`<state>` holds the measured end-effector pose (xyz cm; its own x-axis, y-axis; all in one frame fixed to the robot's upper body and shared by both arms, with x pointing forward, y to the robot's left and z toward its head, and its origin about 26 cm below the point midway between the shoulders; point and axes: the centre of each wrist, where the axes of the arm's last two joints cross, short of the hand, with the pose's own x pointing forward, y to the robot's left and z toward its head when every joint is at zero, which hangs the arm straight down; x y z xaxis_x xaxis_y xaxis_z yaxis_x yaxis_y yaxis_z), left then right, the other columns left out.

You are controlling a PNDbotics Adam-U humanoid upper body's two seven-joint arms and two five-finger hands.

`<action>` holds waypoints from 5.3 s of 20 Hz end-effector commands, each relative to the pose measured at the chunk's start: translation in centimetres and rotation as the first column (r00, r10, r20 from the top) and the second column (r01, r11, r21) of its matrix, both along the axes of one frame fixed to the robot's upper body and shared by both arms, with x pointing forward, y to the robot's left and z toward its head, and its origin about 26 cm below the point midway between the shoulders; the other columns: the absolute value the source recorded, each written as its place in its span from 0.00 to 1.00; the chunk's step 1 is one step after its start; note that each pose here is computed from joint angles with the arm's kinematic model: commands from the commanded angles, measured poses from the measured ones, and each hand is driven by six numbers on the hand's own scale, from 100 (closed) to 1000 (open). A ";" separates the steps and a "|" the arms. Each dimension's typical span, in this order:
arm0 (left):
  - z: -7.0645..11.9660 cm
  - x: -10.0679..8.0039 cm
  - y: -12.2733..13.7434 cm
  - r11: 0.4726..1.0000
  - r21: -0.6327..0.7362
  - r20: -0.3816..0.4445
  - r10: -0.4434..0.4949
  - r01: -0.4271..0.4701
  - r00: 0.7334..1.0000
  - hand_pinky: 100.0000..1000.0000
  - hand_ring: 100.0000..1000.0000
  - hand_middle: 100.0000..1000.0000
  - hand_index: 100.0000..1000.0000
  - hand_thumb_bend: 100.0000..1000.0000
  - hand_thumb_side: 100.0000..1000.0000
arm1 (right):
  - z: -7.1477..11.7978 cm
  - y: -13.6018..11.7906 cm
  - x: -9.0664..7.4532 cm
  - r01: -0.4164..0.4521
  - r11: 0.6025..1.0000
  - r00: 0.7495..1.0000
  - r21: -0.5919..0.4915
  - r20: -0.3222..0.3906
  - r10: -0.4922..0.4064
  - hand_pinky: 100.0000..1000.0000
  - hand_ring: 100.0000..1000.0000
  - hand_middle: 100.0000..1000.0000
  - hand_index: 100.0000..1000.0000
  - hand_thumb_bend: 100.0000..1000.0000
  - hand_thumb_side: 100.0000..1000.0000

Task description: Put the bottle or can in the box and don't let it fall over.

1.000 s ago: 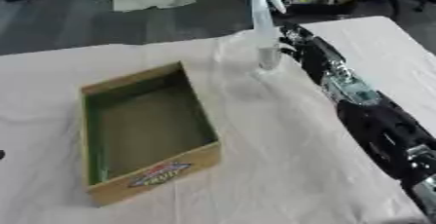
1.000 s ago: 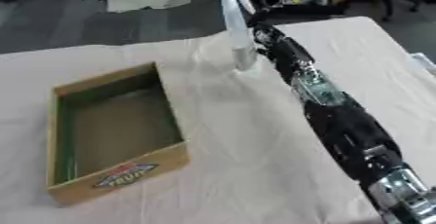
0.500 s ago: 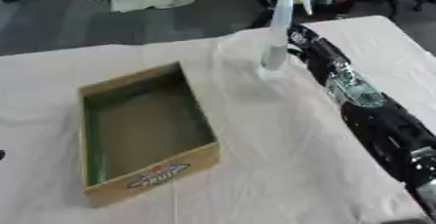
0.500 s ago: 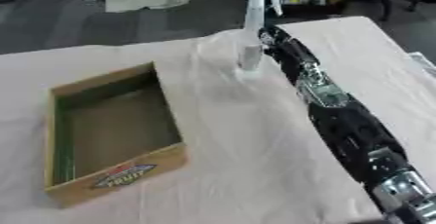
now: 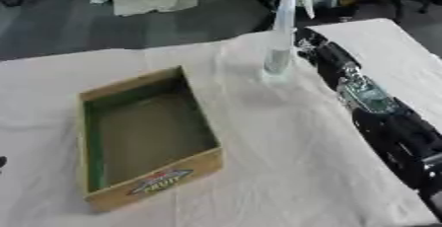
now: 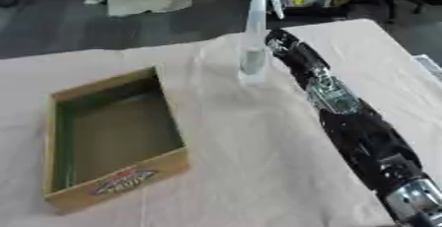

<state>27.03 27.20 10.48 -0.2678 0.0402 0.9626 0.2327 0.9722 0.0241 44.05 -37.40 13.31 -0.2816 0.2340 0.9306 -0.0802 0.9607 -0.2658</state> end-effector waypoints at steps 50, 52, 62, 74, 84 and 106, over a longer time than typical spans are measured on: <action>1.1 0.4 -0.8 0.999 0.012 0.045 -0.035 0.035 0.998 1.00 0.86 1.00 0.77 0.00 0.91 | 7.4 0.0 0.5 -0.058 0.995 0.987 -0.077 0.146 0.069 0.98 0.99 1.00 1.00 0.00 0.52; 1.2 0.4 -0.8 0.999 0.012 0.046 -0.036 0.036 0.998 1.00 0.86 1.00 0.77 0.00 0.91 | 7.5 0.1 0.5 -0.066 0.995 0.986 -0.074 0.148 0.076 0.98 0.99 1.00 1.00 0.00 0.52; 1.1 0.4 -0.8 0.999 0.013 0.044 -0.038 0.037 0.998 1.00 0.86 1.00 0.77 0.00 0.92 | 7.5 0.0 0.5 -0.056 0.996 0.988 -0.065 0.139 0.065 0.98 0.98 1.00 1.00 0.00 0.52; 1.1 0.4 -0.9 0.999 0.016 0.046 -0.041 0.041 0.998 1.00 0.86 1.00 0.77 0.00 0.92 | 7.8 -0.8 0.3 -0.025 0.995 0.991 -0.100 0.131 0.038 0.98 0.99 1.00 0.99 0.00 0.52; 1.2 0.5 -1.1 0.999 0.020 0.053 -0.047 0.046 0.998 1.00 0.86 1.00 0.77 0.00 0.93 | 8.6 -1.0 0.2 -0.032 0.991 0.988 -0.130 0.146 0.052 0.99 0.99 1.00 1.00 0.00 0.52; 1.5 0.7 -1.3 0.998 0.025 0.063 -0.061 0.060 0.996 1.00 0.86 1.00 0.77 0.01 0.94 | 10.8 -0.8 -0.1 -0.079 0.985 0.975 -0.152 0.193 0.108 0.98 0.98 1.00 0.98 0.00 0.51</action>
